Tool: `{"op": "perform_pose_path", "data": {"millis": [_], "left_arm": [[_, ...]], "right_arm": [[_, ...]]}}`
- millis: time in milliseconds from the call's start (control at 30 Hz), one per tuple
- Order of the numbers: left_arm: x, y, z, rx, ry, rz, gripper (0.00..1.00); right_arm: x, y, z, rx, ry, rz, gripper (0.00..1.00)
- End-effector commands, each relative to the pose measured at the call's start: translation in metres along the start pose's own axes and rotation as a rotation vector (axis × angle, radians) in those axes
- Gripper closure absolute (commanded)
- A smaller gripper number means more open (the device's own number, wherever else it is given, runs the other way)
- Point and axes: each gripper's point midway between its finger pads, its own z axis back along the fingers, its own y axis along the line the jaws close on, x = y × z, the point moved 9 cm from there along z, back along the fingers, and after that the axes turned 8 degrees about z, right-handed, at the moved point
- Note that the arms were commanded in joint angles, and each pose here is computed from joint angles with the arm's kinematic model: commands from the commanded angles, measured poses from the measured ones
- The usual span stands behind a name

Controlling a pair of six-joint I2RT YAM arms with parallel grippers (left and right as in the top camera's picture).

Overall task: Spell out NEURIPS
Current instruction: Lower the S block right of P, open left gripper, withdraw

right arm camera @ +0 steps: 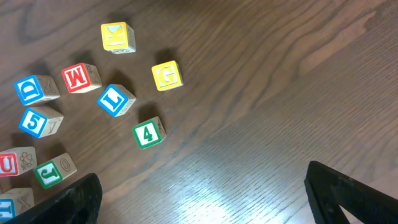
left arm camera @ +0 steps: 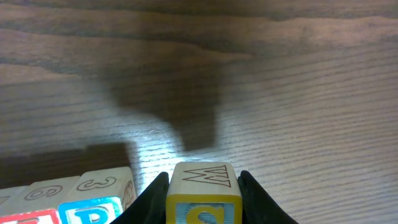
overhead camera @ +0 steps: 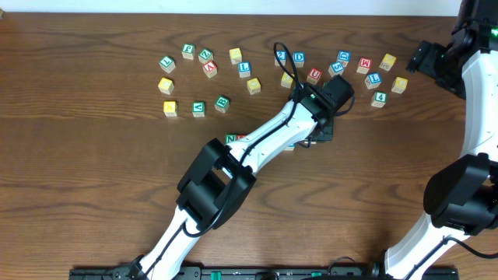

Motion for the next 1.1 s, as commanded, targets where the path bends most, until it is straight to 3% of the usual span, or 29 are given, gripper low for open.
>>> {"op": "perform_pose_path", "data": {"millis": [0,1067], "left_arm": [[-0.005,0.006,-0.011,0.033,0.03,0.038,0.71],[-0.014,0.01,-0.024,0.042,0.037,0.09,0.64]], "right_arm": [[-0.001,0.0,-0.004,0.001,0.013,-0.013,0.01],[-0.005,0.0,-0.011,0.0,0.033,-0.011,0.01]]}}
